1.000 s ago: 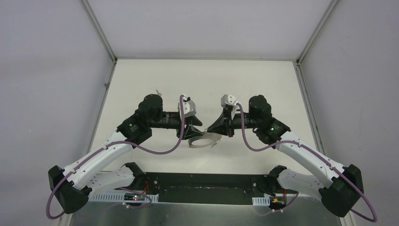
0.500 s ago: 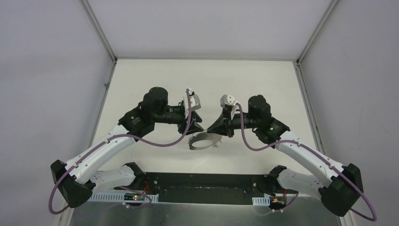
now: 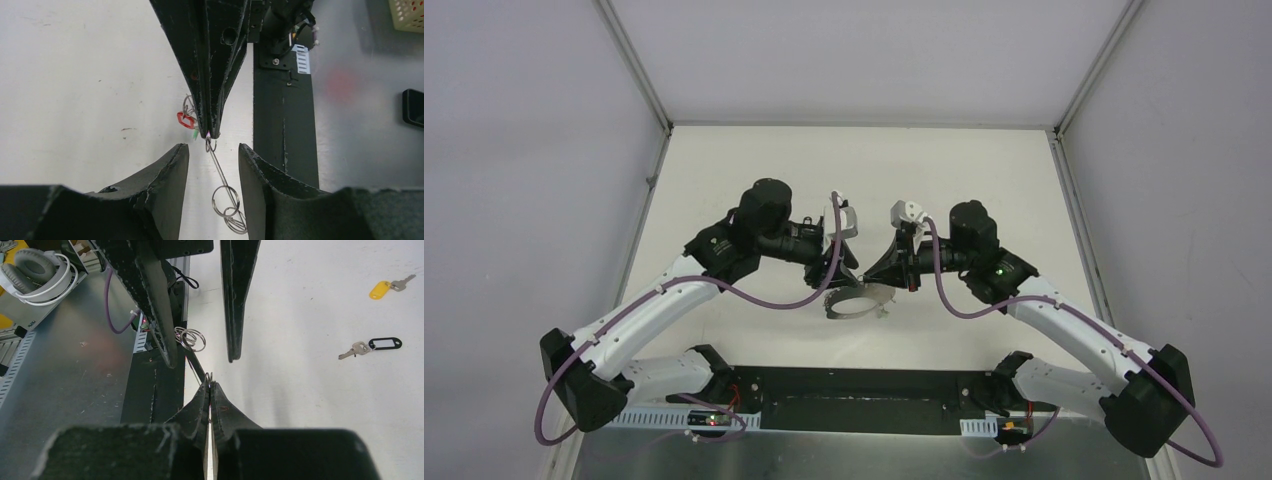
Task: Put the keys on the keyring
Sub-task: Adjust the keyring.
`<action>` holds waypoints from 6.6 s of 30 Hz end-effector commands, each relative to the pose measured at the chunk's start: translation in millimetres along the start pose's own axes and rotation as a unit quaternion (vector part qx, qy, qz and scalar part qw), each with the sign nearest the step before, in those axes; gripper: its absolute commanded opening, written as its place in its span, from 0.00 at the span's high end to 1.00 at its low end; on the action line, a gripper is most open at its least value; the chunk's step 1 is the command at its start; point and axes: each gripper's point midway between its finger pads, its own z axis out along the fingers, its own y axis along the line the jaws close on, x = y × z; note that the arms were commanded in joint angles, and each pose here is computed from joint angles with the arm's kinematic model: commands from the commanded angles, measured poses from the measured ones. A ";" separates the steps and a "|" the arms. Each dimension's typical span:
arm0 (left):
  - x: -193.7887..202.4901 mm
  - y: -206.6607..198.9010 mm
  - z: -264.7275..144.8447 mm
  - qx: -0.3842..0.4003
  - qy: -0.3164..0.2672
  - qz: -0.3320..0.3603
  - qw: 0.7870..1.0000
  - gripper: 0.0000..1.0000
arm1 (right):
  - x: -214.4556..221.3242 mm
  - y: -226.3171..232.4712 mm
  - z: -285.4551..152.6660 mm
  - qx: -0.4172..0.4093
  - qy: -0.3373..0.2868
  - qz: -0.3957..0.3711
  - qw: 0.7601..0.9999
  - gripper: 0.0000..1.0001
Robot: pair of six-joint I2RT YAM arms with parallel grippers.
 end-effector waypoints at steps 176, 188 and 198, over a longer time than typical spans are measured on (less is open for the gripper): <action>-17.9 -14.4 6.7 0.003 -0.022 0.045 0.999 1.00 | -55.8 16.6 -4.7 -0.019 -0.046 -0.074 0.996 1.00; -21.7 -10.2 -3.6 -0.048 -0.044 -0.011 0.998 1.00 | -49.3 11.1 -13.4 0.020 -0.030 -0.079 0.996 0.34; -31.3 1.1 -13.2 -0.115 -0.103 -0.113 0.982 1.00 | -32.3 4.1 -13.6 0.040 -0.009 -0.095 0.995 0.19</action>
